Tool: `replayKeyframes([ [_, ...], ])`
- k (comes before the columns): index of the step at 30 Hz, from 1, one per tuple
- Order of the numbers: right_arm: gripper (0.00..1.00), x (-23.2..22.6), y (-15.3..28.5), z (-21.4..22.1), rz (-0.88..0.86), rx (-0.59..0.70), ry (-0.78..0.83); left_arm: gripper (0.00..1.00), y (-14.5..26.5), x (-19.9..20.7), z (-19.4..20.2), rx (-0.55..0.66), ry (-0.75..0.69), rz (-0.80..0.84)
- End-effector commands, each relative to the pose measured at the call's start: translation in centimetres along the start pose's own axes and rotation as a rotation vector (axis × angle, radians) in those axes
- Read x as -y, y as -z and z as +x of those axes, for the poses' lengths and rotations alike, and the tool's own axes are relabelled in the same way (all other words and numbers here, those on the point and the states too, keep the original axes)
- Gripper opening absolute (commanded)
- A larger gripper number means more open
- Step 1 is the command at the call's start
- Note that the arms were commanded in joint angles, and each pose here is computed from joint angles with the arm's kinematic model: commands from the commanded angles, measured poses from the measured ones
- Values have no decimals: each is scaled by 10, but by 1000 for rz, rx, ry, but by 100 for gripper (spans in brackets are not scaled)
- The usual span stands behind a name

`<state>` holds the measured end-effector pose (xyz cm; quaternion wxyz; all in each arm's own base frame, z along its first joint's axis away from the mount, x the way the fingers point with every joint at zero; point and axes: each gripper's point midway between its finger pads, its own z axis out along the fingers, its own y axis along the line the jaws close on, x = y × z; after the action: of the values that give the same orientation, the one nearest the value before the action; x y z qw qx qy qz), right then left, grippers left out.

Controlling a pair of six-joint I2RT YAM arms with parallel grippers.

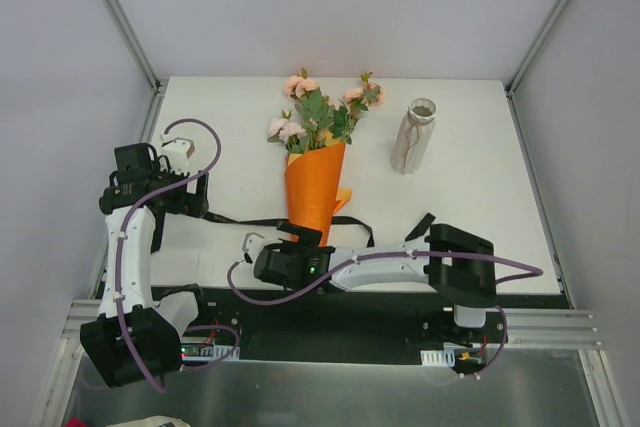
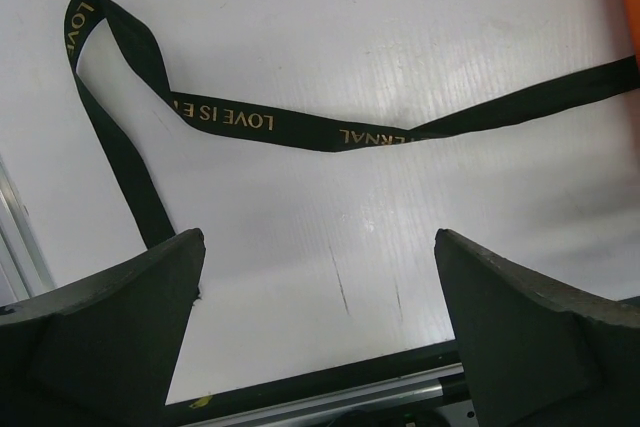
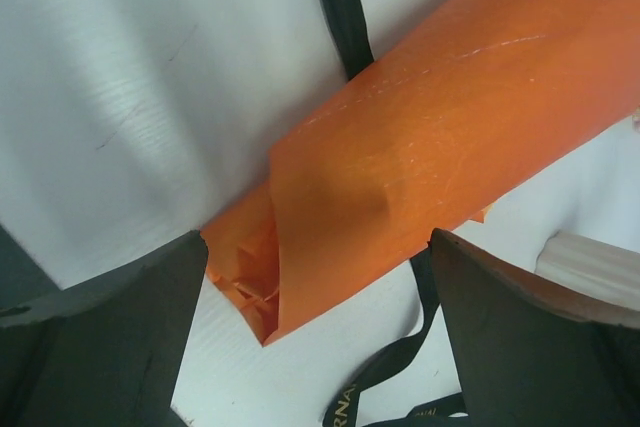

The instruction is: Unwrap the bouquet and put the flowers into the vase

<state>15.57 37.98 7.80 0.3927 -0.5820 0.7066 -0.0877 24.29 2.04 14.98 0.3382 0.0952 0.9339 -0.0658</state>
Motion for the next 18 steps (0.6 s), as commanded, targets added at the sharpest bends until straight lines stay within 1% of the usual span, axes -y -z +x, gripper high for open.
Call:
replayKeyframes([
  [1,96,23,-19,-5,143,5,15,99,8,10,-8,23,8,34],
  [6,96,35,-35,8,180,-28,34,99,9,10,-9,32,1,30],
  [9,96,40,-37,9,200,-27,28,99,9,12,-8,31,4,38],
  [13,96,50,-28,-3,232,20,-21,99,8,12,-8,28,14,45],
  [16,96,64,-16,-16,289,74,-63,99,8,12,-8,27,14,43],
  [18,96,80,1,-32,351,141,-129,99,10,12,-10,36,10,39],
])
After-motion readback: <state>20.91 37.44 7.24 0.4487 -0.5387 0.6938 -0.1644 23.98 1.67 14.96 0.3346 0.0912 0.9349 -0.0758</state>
